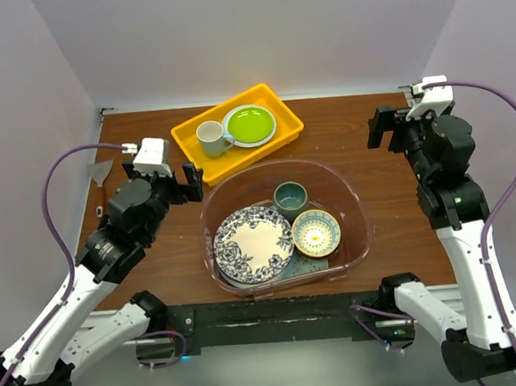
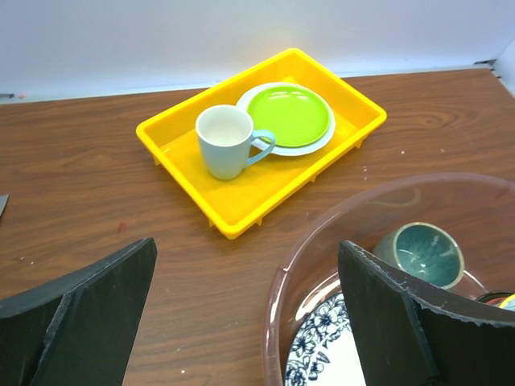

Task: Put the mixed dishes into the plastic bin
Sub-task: Reset both arms

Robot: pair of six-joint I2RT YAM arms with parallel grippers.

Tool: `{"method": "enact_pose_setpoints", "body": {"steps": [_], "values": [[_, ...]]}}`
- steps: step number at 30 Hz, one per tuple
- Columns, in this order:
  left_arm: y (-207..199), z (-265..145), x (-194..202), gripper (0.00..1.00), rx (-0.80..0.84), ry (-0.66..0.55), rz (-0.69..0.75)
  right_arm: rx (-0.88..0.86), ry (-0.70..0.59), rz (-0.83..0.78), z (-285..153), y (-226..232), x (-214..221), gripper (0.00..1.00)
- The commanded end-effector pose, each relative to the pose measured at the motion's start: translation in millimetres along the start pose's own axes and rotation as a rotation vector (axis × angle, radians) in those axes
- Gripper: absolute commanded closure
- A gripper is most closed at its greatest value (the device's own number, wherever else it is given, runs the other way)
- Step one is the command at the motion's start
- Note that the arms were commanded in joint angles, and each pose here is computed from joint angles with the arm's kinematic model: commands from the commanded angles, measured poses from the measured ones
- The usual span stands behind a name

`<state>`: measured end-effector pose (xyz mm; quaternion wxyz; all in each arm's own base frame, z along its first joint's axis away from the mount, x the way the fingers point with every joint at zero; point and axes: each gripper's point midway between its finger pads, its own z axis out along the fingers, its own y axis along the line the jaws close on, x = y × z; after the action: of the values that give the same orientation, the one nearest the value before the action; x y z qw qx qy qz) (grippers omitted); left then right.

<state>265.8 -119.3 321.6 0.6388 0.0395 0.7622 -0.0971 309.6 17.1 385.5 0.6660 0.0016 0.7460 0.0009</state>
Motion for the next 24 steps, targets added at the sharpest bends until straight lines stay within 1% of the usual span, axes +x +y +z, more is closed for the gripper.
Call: {"method": "enact_pose_setpoints", "body": {"steps": [1,2,4,10,15,24], "values": [[-7,-8,-28,0.0,0.047,-0.065,-0.063,0.002,-0.075,-0.002,-5,-2,-23,0.01],[-7,-9,-29,0.0,0.048,-0.066,-0.065,-0.015,-0.072,-0.035,-6,0,-21,0.01],[-7,-11,-30,0.0,0.052,-0.068,-0.068,-0.027,-0.069,-0.043,-5,2,-21,0.01],[-4,-18,-33,0.0,0.053,-0.074,-0.068,-0.032,-0.065,-0.026,-6,3,-19,0.01],[-1,-24,-33,0.0,0.053,-0.075,-0.068,0.017,-0.075,0.015,-9,-4,-20,0.01],[1,-30,-29,0.0,0.063,-0.075,-0.07,0.064,-0.073,0.023,-13,-13,-16,0.01]]}}
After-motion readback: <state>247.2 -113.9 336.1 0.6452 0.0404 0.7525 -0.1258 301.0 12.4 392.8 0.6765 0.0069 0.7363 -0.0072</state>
